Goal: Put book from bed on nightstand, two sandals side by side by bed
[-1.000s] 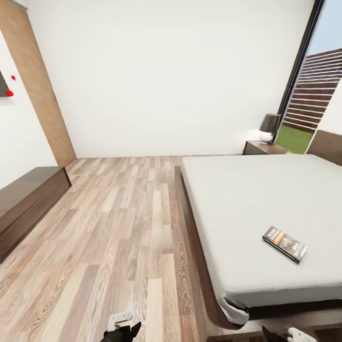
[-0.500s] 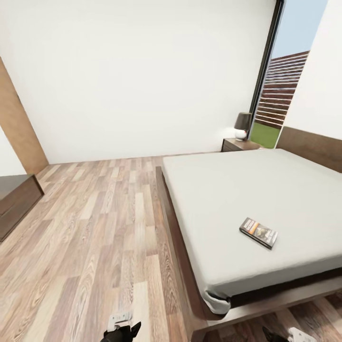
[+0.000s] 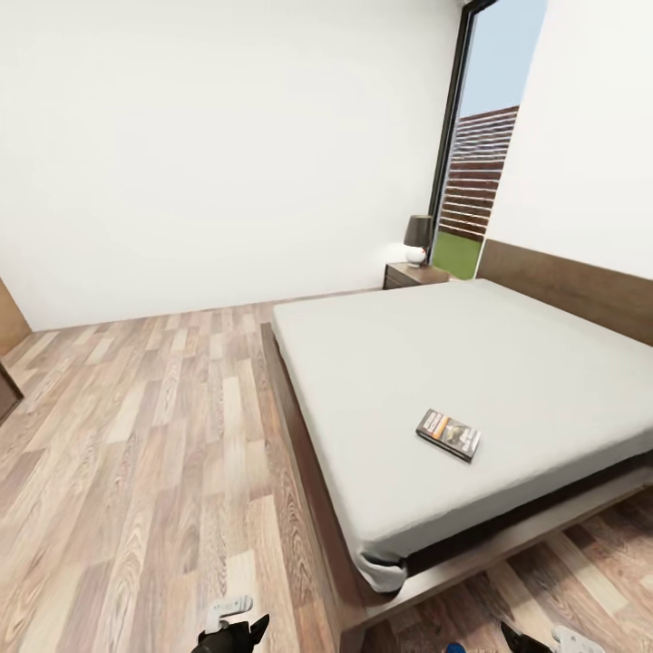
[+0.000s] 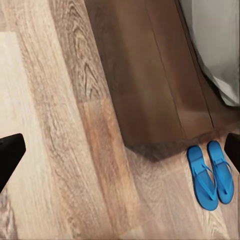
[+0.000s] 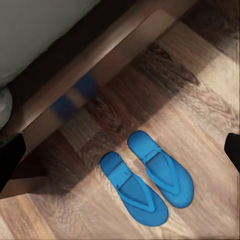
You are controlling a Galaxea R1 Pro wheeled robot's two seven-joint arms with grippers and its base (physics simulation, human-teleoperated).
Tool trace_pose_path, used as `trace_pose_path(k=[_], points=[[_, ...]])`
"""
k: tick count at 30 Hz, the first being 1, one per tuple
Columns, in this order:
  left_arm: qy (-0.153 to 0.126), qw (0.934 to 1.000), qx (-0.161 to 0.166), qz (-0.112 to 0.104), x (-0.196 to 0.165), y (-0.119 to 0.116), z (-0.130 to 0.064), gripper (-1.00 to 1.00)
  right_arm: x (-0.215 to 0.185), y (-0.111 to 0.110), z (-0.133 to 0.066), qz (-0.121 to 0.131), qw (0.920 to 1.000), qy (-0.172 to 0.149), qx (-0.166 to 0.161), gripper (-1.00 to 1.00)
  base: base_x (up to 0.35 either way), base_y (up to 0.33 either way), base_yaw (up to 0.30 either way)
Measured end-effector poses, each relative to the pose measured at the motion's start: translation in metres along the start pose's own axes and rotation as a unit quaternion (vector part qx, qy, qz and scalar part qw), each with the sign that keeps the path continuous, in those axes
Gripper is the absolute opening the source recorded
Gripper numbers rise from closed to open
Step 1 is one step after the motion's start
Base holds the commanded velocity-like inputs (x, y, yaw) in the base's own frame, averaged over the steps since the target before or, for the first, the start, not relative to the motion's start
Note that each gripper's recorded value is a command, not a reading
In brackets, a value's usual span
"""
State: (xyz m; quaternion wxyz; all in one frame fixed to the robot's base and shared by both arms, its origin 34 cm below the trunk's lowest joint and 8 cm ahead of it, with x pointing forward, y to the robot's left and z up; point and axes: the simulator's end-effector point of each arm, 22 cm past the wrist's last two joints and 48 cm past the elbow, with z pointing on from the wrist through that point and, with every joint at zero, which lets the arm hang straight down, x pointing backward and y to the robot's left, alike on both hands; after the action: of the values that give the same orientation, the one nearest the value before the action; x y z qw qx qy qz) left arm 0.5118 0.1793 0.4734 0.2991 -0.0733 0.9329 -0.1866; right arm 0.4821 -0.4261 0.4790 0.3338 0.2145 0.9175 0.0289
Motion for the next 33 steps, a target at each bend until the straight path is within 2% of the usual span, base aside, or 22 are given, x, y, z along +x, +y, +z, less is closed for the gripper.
trace_pose_path(k=[9,33], points=[[0.0,1.0,0.0,0.0,-0.004,-0.003,-0.005,1.0,-0.005,0.002,-0.005,0.0,1.0,0.0,0.0,1.0,0.0,0.0,-0.282],[0.0,1.0,0.0,0.0,-0.028,-0.019,-0.035,1.0,-0.034,0.007,-0.037,0.0,1.0,-0.001,0.002,1.0,0.0,0.0,-0.282]])
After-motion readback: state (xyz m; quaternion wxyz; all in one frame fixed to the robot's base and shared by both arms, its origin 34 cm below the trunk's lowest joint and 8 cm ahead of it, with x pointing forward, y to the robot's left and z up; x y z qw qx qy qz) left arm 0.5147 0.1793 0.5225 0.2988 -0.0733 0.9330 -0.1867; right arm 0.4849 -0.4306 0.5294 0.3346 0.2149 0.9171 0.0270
